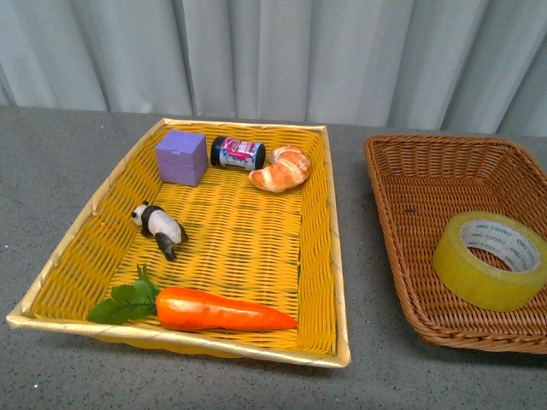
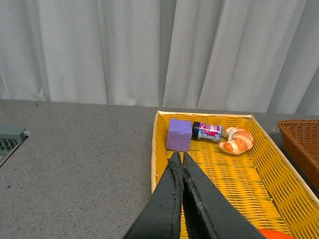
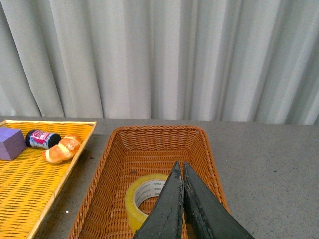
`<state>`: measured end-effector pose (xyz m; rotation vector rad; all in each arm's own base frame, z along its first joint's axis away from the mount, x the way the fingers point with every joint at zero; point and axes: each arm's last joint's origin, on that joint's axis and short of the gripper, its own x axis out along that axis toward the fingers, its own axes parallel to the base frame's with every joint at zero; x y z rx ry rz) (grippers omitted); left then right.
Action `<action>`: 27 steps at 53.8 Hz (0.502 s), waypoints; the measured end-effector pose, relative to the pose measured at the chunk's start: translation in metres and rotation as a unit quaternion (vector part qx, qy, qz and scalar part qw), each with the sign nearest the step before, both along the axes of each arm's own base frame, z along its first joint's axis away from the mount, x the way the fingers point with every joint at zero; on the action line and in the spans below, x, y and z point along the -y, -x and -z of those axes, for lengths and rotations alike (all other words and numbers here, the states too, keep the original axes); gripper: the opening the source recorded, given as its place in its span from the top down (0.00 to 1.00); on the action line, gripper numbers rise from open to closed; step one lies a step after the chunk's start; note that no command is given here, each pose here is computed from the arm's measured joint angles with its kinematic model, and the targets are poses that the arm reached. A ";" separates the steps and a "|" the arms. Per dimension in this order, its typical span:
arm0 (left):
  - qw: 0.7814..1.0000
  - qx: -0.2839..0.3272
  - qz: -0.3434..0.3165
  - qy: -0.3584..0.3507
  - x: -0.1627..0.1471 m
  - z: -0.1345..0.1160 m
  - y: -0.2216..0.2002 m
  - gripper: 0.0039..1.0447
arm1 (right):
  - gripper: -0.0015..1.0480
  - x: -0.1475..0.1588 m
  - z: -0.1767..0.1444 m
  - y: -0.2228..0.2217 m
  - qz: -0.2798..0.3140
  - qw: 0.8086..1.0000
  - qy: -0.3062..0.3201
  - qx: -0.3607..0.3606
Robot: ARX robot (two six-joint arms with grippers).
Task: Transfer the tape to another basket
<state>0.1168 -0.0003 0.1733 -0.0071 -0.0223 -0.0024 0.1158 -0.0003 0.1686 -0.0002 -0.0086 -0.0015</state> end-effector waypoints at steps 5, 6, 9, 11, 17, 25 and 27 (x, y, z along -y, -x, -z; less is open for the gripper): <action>1.000 0.000 0.000 0.000 0.000 0.000 0.002 0.96 | 0.99 0.000 0.000 0.002 0.000 1.000 0.000 0.000; 1.000 0.000 0.000 0.000 0.000 0.000 0.003 0.96 | 0.99 0.000 0.000 0.002 0.000 1.000 0.000 0.000; 1.000 0.000 0.000 0.000 0.000 0.000 0.004 0.96 | 0.99 0.000 0.000 0.004 0.000 1.000 0.000 0.000; 1.000 0.000 0.000 0.000 0.000 0.000 0.005 0.96 | 0.99 0.000 0.000 0.004 0.000 1.000 0.000 0.000; 1.000 0.000 0.000 0.000 0.000 0.000 0.008 0.96 | 0.99 0.000 0.000 0.007 0.000 1.000 0.000 0.000; 1.000 -0.014 -0.001 0.000 0.000 0.005 0.018 0.96 | 0.99 0.000 0.004 0.017 0.000 1.000 0.000 -0.008; 1.000 -0.008 0.000 0.000 0.000 0.004 0.019 0.96 | 0.99 0.000 0.003 0.018 0.000 1.000 0.000 -0.003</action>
